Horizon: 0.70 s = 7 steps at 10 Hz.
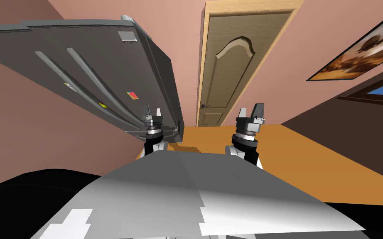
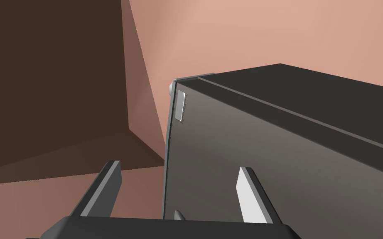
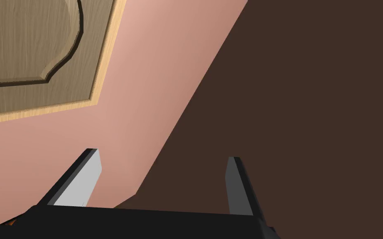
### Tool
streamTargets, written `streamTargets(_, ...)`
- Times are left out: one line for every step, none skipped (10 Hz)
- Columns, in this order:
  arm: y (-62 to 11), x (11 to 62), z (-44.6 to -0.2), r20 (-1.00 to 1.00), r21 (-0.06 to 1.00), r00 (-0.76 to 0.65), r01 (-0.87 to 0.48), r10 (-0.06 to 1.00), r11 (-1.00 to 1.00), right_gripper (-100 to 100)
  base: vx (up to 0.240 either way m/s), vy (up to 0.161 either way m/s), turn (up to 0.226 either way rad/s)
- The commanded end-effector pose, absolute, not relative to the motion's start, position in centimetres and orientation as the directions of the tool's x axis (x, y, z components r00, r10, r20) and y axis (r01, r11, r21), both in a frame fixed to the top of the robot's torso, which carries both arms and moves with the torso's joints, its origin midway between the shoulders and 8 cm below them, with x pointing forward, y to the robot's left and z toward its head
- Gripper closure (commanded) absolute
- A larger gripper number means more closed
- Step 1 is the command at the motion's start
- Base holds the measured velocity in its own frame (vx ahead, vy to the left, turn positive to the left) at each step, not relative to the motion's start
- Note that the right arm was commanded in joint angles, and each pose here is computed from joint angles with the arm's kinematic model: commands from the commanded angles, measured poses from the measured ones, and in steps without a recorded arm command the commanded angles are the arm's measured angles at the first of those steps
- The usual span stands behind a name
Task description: Pull the door open
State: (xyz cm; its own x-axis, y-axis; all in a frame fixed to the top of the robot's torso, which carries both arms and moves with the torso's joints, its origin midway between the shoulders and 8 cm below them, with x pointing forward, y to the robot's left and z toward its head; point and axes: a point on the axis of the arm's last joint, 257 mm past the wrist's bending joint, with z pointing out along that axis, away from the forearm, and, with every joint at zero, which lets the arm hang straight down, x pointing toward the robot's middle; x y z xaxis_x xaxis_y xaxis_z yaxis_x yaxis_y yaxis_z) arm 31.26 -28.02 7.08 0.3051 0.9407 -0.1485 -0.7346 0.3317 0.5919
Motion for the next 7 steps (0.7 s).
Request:
streamTargets(-28.3,32.1,6.0,-0.152,0.61,0.296,-0.723,0.943,0.325,-100,0.031,-0.006,0.122)
streamTargets(-28.5,32.6,5.3,-0.153,0.62,0.29,-0.716,0.944,0.321,-100,0.06,-0.012,0.136)
streamTargets(-28.6,33.1,4.6,-0.155,0.631,0.285,-0.708,0.946,0.317,-100,0.057,-0.014,0.09)
streamTargets(-28.9,33.6,3.8,-0.157,0.643,0.28,-0.699,0.947,0.313,-100,0.053,-0.003,0.087)
streamTargets(-29.2,34.3,2.8,-0.158,0.657,0.274,-0.688,0.949,0.308,-100,0.061,-0.004,0.148)
streamTargets(-29.5,34.9,2.0,-0.16,0.669,0.268,-0.678,0.95,0.304,-100,0.067,-0.021,0.124)
streamTargets(-29.8,35.6,1.0,-0.161,0.684,0.262,-0.666,0.952,0.299,-100,0.079,-0.024,0.151)
